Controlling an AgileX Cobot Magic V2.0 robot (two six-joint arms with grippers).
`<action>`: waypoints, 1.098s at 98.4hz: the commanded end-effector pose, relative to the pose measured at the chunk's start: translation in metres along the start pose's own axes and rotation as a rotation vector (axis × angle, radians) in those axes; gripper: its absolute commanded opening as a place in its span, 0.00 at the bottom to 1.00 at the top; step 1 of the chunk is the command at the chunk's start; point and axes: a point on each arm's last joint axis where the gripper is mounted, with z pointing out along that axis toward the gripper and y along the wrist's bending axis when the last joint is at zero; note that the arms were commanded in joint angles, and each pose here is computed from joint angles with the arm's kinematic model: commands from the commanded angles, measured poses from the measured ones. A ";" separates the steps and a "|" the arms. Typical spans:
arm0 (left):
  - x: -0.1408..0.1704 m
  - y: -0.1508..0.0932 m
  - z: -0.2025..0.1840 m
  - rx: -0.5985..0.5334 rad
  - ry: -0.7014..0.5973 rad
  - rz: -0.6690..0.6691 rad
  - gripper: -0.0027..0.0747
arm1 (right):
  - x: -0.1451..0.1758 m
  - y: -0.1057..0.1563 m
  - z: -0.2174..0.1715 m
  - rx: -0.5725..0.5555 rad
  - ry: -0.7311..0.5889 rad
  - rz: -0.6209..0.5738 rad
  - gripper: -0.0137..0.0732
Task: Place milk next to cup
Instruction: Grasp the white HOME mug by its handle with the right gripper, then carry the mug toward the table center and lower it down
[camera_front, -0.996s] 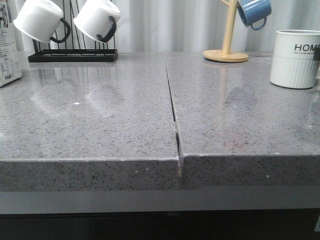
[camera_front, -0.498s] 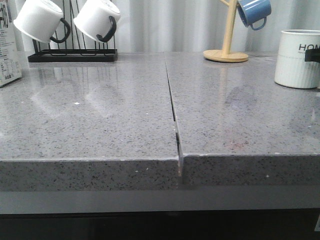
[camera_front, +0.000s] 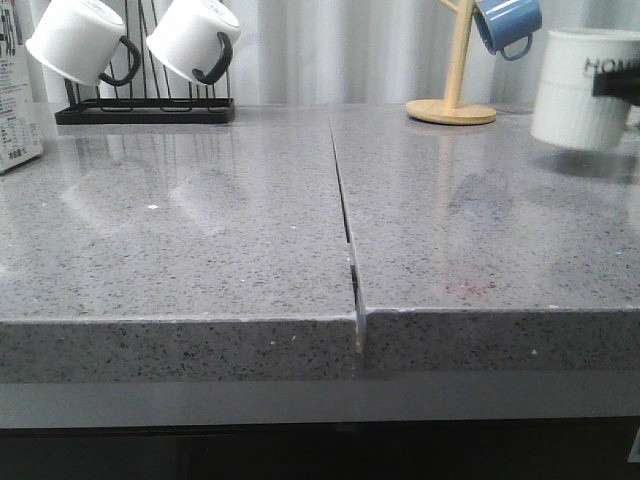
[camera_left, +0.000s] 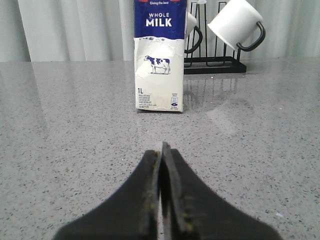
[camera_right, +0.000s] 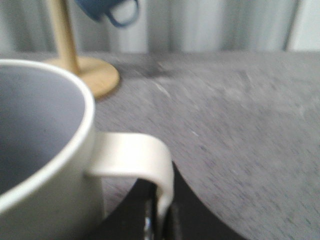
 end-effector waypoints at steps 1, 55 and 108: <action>0.004 0.000 -0.001 0.000 -0.074 -0.009 0.01 | -0.043 0.015 -0.010 -0.048 -0.176 -0.020 0.13; 0.004 0.000 -0.001 0.000 -0.074 -0.009 0.01 | -0.044 0.120 -0.032 -0.353 -0.146 -0.027 0.13; 0.004 0.000 -0.001 0.000 -0.074 -0.009 0.01 | -0.015 0.168 -0.032 -0.479 -0.096 -0.028 0.13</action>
